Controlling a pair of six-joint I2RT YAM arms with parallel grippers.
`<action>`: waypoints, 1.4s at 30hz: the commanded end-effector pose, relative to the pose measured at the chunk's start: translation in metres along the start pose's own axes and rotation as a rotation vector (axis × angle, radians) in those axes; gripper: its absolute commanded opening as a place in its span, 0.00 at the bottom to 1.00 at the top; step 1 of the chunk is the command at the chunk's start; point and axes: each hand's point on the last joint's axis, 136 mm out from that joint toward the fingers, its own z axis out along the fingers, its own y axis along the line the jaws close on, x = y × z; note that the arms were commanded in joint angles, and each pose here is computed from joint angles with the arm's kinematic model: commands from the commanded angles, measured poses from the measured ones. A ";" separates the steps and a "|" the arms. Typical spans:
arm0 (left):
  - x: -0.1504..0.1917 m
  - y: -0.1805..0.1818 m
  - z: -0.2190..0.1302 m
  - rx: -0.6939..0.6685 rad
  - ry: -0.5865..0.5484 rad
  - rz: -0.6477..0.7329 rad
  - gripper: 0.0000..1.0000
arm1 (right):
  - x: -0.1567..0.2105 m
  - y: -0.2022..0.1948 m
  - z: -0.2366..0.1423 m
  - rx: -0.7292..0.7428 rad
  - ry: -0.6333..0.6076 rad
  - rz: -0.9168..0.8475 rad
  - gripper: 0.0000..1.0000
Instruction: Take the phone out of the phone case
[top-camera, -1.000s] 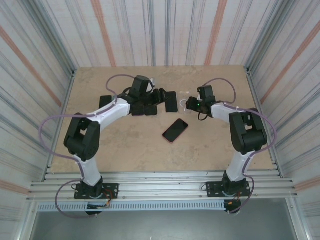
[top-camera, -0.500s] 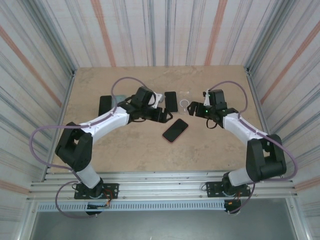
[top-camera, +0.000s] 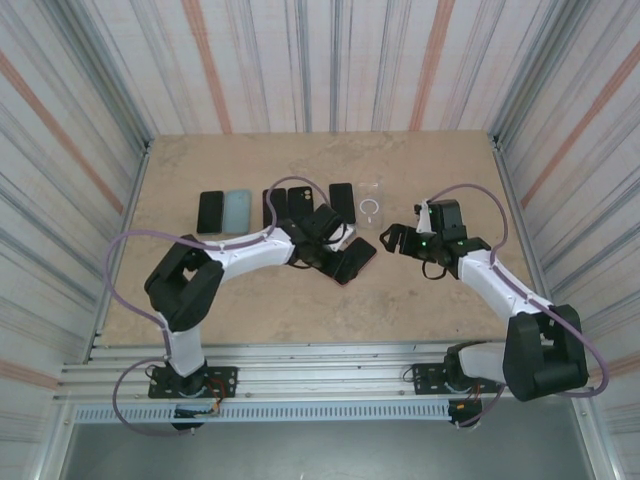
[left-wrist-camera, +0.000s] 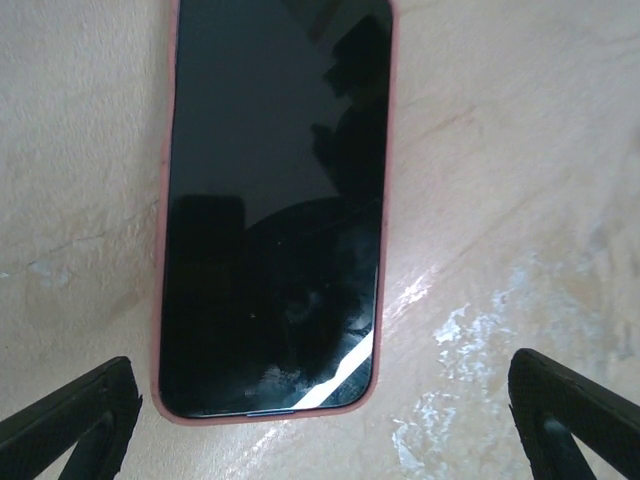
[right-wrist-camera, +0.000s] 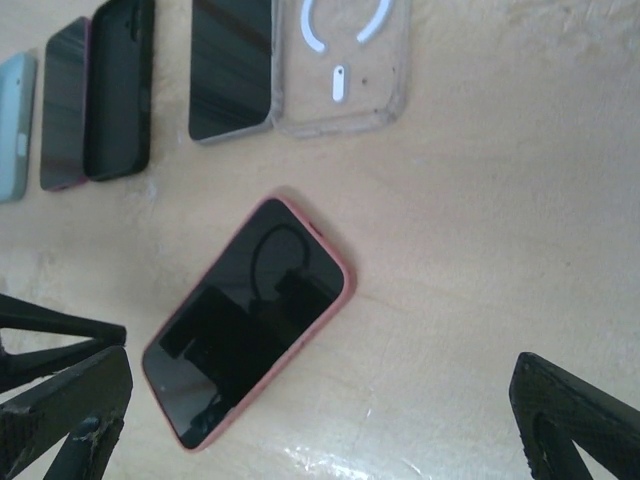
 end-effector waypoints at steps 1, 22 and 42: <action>-0.003 0.004 0.004 -0.072 0.015 0.043 0.99 | 0.007 -0.003 -0.004 -0.005 0.007 0.037 0.99; 0.016 0.007 0.038 -0.251 0.202 0.198 0.94 | 0.006 -0.013 -0.003 0.007 -0.012 0.067 0.99; 0.045 0.025 0.042 -0.261 0.320 0.250 0.64 | 0.005 -0.012 0.001 -0.035 -0.006 0.092 1.00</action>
